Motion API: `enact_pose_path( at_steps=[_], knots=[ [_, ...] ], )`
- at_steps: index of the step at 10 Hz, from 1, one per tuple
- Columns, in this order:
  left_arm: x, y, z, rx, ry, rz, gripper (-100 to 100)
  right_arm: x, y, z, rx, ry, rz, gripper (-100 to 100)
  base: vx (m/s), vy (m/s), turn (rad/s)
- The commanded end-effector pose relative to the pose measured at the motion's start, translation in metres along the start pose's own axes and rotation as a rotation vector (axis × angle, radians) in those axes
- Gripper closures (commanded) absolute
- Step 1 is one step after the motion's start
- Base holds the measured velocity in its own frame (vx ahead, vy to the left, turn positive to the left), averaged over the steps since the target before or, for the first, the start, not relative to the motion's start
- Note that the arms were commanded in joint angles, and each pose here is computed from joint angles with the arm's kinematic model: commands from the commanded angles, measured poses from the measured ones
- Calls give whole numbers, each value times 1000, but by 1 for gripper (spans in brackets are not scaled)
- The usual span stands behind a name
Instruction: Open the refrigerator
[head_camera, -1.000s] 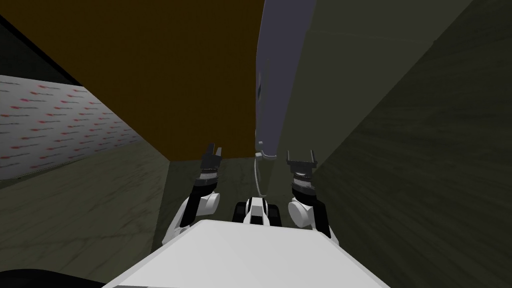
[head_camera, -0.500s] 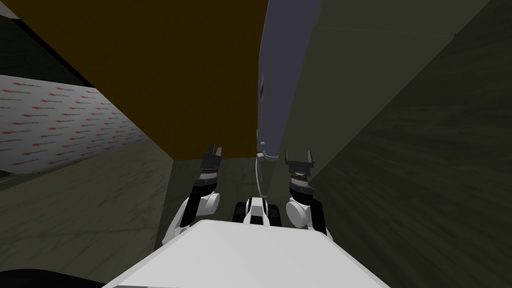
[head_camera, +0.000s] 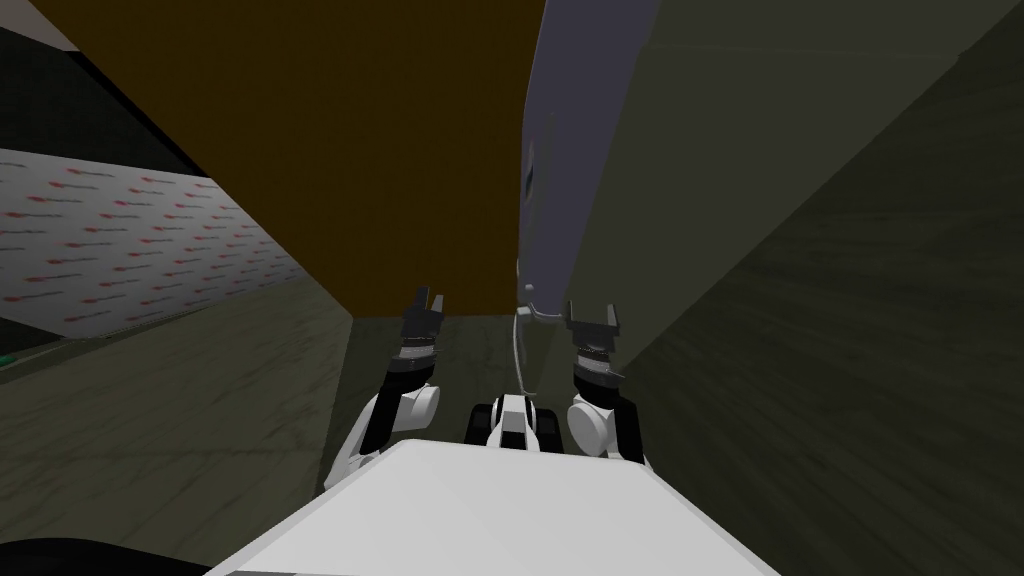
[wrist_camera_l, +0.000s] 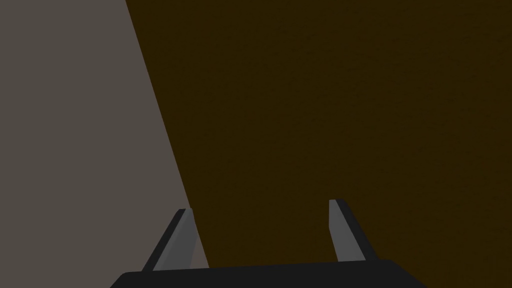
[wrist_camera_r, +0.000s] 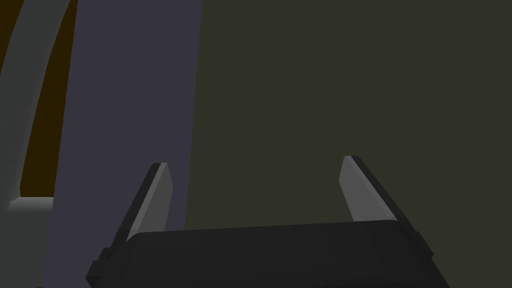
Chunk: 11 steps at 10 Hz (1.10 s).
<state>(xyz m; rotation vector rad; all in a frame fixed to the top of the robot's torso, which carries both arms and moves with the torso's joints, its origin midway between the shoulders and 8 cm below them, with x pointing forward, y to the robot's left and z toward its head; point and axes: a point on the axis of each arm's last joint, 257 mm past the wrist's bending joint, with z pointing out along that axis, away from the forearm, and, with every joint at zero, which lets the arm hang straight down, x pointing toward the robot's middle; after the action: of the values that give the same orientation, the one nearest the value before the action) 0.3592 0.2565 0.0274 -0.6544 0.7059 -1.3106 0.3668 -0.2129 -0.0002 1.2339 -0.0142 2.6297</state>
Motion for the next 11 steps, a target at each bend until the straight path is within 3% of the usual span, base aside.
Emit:
enact_pose_path(
  at_steps=[1, 11],
  knots=[
    [0, 0, 0, 0, 0, 0, 0, -4, -5, -2, -7, -17, 117, -100, 11, 8, 34],
    [0, 0, 0, 0, 0, 0, 0, -32, -33, -12, -48, -111, 587, -100, 11, 8, 48]
  ],
)
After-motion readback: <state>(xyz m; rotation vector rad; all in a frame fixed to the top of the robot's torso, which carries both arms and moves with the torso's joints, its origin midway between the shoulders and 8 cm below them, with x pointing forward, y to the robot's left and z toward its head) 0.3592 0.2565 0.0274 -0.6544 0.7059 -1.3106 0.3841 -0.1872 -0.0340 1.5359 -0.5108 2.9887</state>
